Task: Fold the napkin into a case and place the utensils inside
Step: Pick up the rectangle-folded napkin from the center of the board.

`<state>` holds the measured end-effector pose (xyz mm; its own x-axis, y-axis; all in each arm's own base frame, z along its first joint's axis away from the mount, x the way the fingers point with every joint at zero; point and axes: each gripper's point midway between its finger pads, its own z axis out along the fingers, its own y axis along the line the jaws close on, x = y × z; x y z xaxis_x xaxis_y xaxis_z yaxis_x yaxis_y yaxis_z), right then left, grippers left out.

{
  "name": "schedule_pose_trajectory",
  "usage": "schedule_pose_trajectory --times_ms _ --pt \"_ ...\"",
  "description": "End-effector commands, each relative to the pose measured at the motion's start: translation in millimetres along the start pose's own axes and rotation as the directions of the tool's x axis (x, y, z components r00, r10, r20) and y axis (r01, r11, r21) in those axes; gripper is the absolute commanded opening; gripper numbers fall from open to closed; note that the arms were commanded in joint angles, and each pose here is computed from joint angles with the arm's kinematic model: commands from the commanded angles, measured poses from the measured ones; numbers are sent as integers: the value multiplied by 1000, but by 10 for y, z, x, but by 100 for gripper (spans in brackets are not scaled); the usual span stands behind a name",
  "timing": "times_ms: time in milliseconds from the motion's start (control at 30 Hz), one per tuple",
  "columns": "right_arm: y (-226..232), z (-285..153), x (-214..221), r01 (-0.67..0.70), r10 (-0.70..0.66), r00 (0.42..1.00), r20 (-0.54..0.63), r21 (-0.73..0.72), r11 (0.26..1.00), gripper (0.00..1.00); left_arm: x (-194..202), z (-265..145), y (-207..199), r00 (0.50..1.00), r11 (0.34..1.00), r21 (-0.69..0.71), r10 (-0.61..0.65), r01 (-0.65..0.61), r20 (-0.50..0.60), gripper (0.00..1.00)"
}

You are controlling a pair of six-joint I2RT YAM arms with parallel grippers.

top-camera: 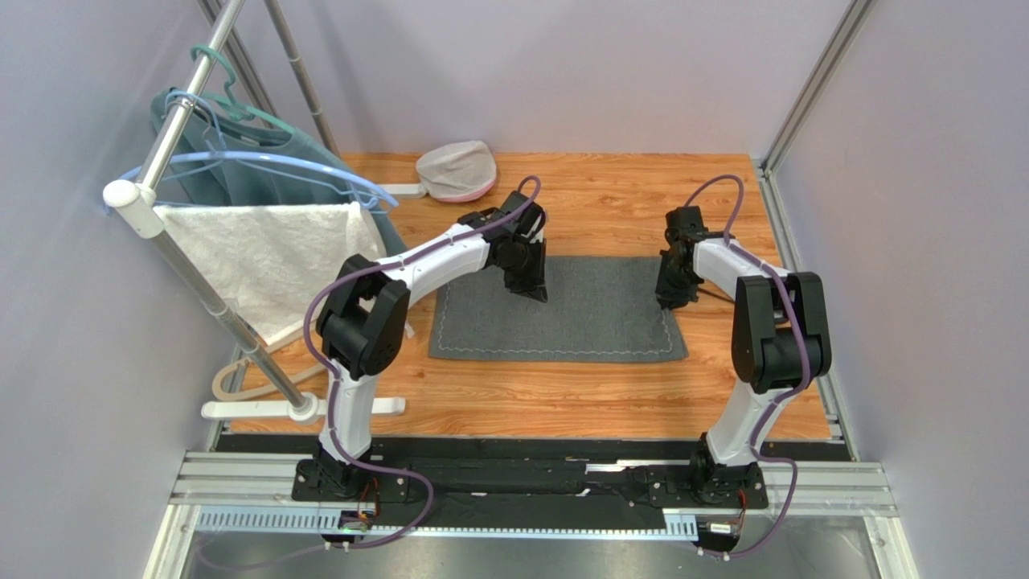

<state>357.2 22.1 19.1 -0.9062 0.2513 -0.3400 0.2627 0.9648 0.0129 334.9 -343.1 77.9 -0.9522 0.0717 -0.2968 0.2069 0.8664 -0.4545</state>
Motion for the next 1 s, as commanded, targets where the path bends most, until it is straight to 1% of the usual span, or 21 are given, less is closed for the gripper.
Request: schedule_pose_trajectory --times_ms 0,133,200,233,367,400,467,500,567,633,767,800,833,867,900,933,967 --pt "-41 -163 -65 -26 25 998 53 15 1000 0 -123 119 -83 999 999 22 -44 44 4 9" --pt "-40 -470 -177 -49 50 992 113 -13 999 0 -148 415 -46 992 993 -7 -117 117 -39 8" --pt "-46 -623 -214 -58 63 988 144 -32 998 0 -170 494 -101 988 989 -11 -147 147 -36 7" --pt "-50 -661 -220 -62 67 986 152 -36 997 0 -123 599 -68 985 987 -26 -161 160 -53 7" --pt "-85 -886 -220 -58 65 981 182 -45 997 0 -1 784 -240 977 981 -14 -193 192 -96 7" --pt "-80 -982 -245 -55 66 977 204 -58 997 0 30 813 -382 981 985 3 -170 171 -96 7" --pt "-55 -1092 -245 -43 60 975 216 -83 996 0 136 913 -498 978 985 11 -170 173 -121 7" --pt "-7 -1146 -240 -35 59 974 217 -115 993 0 183 931 -641 979 986 34 -157 163 -128 7" --pt "40 -1310 -246 -24 60 971 233 -154 988 0 260 1002 -795 976 983 70 -159 171 -147 7" --pt "21 -1448 -252 -14 55 965 256 -158 987 0 326 1031 -956 977 982 99 -144 160 -155 7" --pt "46 -1628 -295 11 43 957 289 -183 983 0 355 991 -1143 980 979 150 -111 136 -165 7" --pt "46 -1640 -301 12 43 956 290 -184 983 0 315 904 -1179 983 979 161 -101 125 -151 7" --pt "41 -1630 -289 9 44 957 286 -182 983 0 265 854 -1140 989 983 155 -81 100 -127 8" --pt "127 -1642 -258 22 42 962 269 -228 973 0 277 828 -1075 990 985 144 -74 91 -121 8" --pt "147 -1622 -235 19 45 965 258 -241 970 0 188 669 -1114 995 984 166 -43 57 -87 8" --pt "190 -1617 -224 21 48 967 251 -264 964 0 109 592 -1027 996 986 157 -47 58 -74 8" --pt "209 -1617 -216 15 57 967 249 -275 961 0 129 541 -940 996 989 140 -42 53 -79 8"
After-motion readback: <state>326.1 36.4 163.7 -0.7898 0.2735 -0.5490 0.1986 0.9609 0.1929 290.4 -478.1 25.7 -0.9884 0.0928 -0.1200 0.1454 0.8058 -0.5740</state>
